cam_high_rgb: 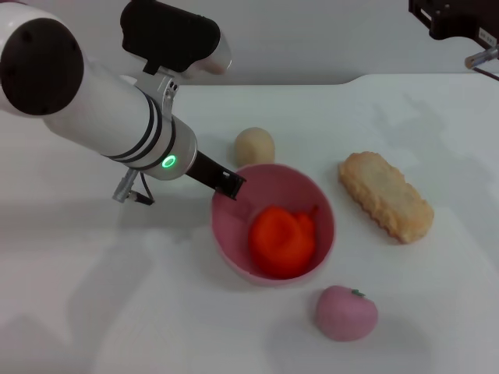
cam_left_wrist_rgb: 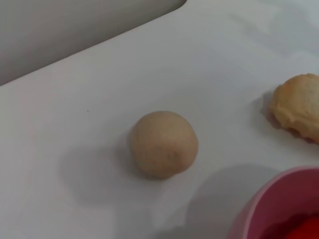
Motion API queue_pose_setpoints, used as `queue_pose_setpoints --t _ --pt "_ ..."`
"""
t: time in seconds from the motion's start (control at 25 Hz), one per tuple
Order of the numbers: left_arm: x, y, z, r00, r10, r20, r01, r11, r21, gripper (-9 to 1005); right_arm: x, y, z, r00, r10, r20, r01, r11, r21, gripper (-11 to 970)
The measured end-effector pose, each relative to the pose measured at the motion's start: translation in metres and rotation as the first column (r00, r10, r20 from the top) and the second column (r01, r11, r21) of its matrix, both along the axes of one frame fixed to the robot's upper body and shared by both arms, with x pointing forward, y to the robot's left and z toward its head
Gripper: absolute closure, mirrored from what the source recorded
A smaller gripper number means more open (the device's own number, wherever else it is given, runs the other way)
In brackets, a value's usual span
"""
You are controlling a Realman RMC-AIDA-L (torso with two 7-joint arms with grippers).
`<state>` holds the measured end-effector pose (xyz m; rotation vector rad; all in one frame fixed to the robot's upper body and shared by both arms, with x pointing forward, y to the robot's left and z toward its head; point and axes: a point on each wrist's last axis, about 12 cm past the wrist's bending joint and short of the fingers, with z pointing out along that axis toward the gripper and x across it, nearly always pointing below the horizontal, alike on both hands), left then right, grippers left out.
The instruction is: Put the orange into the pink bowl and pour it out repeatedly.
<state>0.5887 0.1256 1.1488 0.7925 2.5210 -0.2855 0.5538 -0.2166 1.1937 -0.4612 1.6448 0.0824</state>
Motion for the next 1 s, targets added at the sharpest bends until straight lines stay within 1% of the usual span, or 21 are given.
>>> queue_pose_setpoints --t 0.28,0.48,0.68,0.76,0.84,0.92,0.96,1.0 --pt "0.003 -0.001 -0.002 0.999 0.011 0.034 -0.01 1.0 -0.025 916 0.001 -0.002 -0.004 1.0 -0.005 -0.016 0.005 1.0 -0.007 240" --pt "0.007 0.0 0.003 0.998 0.017 0.067 -0.015 0.999 -0.037 736 0.003 -0.006 -0.009 0.999 -0.008 -0.048 0.007 1.0 -0.011 218" --pt "0.013 0.003 0.012 0.994 0.026 0.108 -0.021 0.998 -0.055 502 0.004 -0.006 -0.009 0.999 -0.007 -0.051 0.006 1.0 -0.019 179" --pt "0.015 0.004 0.016 0.991 0.021 0.133 -0.013 0.998 -0.057 425 0.003 -0.006 -0.01 0.999 -0.005 -0.054 0.004 1.0 -0.023 171" --pt "0.019 0.009 0.025 0.981 0.03 0.192 -0.02 0.998 -0.059 349 0.002 -0.006 -0.01 0.999 -0.006 -0.054 0.005 1.0 -0.025 171" --pt "0.024 0.017 0.035 0.957 0.061 0.283 -0.043 0.997 -0.069 272 0.002 -0.009 -0.011 0.999 -0.018 -0.043 0.017 1.0 -0.024 171" --pt "0.027 0.024 0.041 0.927 0.094 0.363 -0.063 0.993 -0.097 257 0.002 -0.01 -0.012 0.999 -0.03 -0.032 0.03 0.999 -0.016 171" --pt "0.028 0.03 0.044 0.9 0.119 0.419 -0.076 0.99 -0.119 242 0.002 -0.013 -0.013 0.999 -0.049 -0.015 0.048 0.999 -0.006 171"
